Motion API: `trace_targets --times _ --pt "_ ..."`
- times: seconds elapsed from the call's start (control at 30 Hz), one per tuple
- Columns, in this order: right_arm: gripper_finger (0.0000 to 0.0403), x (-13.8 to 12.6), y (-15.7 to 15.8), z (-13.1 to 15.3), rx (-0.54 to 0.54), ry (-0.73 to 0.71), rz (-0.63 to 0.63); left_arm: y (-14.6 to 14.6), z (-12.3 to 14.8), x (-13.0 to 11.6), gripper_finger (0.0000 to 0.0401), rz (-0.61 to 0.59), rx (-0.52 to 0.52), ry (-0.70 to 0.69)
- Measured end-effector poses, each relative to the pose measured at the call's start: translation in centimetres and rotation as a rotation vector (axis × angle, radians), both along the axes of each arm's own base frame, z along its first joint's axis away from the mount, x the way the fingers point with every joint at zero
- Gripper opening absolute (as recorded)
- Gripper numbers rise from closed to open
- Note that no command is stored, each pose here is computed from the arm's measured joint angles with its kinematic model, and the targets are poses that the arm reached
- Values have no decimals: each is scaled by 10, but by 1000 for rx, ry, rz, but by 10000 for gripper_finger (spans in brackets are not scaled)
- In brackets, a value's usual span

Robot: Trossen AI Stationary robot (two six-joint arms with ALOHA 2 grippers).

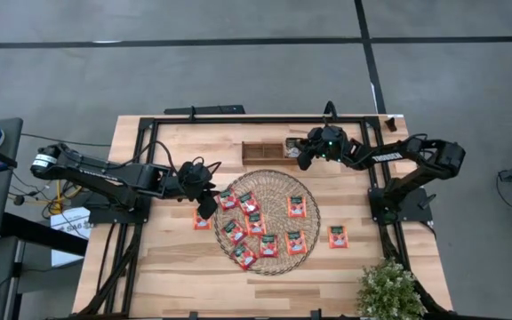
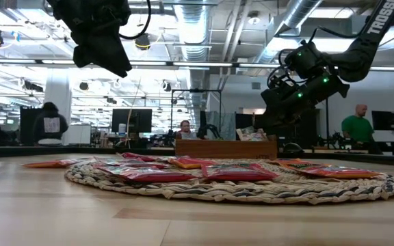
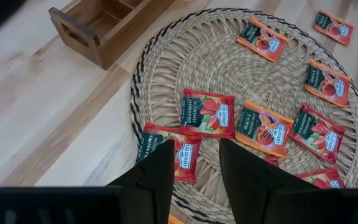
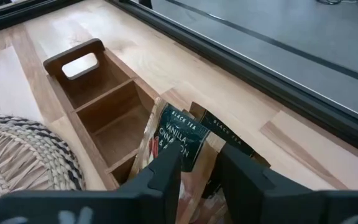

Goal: Pick & Place Tea
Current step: Put the brown tea bag into the right slot of the wooden organizer

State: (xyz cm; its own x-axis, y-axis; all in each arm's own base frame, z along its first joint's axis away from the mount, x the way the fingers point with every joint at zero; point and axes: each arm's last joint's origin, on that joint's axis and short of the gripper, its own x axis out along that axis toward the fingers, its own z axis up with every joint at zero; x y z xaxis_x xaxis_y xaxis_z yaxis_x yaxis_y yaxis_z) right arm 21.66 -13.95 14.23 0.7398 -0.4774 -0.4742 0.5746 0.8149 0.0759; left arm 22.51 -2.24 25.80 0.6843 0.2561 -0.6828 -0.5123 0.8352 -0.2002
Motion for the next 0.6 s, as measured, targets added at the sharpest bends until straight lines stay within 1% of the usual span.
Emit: trace_targets --times 0.2,0.3,0.5,0.6 --pt "90 1 2 1 -6 2 11 0 0 0 117 0 0 0" --pt "85 -2 4 9 -22 -8 15 0 0 0 117 0 0 0" --pt "75 -14 10 26 -45 28 1 0 0 0 117 -11 12 4" --pt "74 -17 15 35 -55 8 8 0 0 0 117 -14 14 5"
